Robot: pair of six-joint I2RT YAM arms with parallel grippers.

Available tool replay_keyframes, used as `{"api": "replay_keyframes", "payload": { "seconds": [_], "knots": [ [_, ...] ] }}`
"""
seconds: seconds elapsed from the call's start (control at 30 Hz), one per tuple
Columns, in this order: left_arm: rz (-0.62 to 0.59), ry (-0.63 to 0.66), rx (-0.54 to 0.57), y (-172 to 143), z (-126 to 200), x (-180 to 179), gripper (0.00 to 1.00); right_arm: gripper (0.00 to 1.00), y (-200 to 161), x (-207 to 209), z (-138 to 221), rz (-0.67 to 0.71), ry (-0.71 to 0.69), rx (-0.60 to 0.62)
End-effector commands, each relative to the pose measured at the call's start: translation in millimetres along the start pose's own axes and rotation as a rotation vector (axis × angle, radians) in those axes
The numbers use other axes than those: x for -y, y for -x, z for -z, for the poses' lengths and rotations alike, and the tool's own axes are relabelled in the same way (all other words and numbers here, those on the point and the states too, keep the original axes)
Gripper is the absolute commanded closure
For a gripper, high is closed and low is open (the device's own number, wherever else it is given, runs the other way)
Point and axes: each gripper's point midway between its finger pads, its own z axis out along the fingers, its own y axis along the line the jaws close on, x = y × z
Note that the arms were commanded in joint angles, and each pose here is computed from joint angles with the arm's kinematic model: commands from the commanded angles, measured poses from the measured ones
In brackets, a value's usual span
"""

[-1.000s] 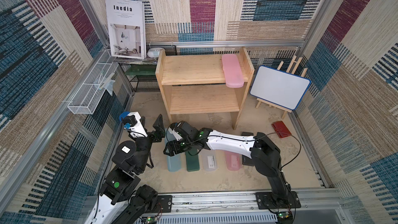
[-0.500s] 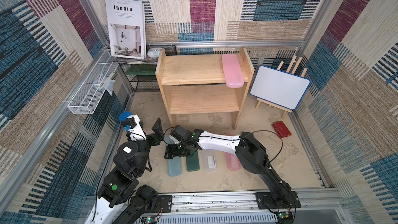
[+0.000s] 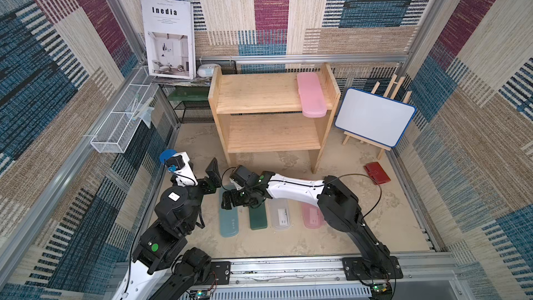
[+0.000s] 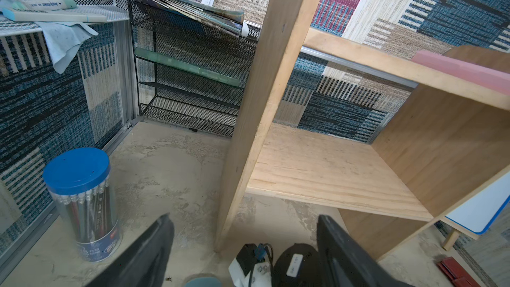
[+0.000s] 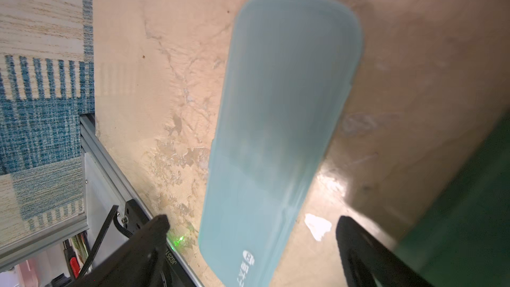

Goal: Remove the pencil cases from the shelf
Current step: Place the pencil case at the center of the board.

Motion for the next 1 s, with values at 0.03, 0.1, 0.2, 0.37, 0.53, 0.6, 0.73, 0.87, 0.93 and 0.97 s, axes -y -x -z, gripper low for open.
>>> {"api": "replay_keyframes", "payload": {
  "seconds": [0.03,0.1,0.2,0.37,0.53,0.6,0.73,0.87,0.93,0.97],
  "knots": [
    [0.047,-0.034,0.021,15,5,7,0.12,0.01,27,-17,56,0.13,-0.029,0.202],
    [0.071,-0.066,0.027,23,7,14,0.12,0.01,34,-17,94,0.174,-0.054,0.311],
    [0.114,-0.133,0.029,32,6,28,0.11,0.01,37,-2,145,0.215,-0.121,0.471],
    [0.247,-0.317,-0.047,27,-11,73,0.11,0.01,36,45,236,0.189,-0.305,0.768],
    [0.443,-0.53,-0.162,18,-37,129,0.11,0.01,35,77,325,0.155,-0.449,0.954],
    [0.503,-0.607,-0.187,20,-49,150,0.11,0.01,33,87,361,0.119,-0.456,1.023],
    [0.562,-0.711,-0.238,22,-68,191,0.11,0.01,24,109,429,0.045,-0.432,1.167],
    [0.605,-0.787,-0.234,32,-77,225,0.1,0.0,16,124,472,0.009,-0.463,1.243],
    [0.627,-0.832,-0.245,39,-80,244,0.09,0.0,15,129,478,0.002,-0.486,1.239],
    [0.632,-0.846,-0.259,40,-84,254,0.09,0.0,15,130,479,0.002,-0.491,1.235]
  ]
}}
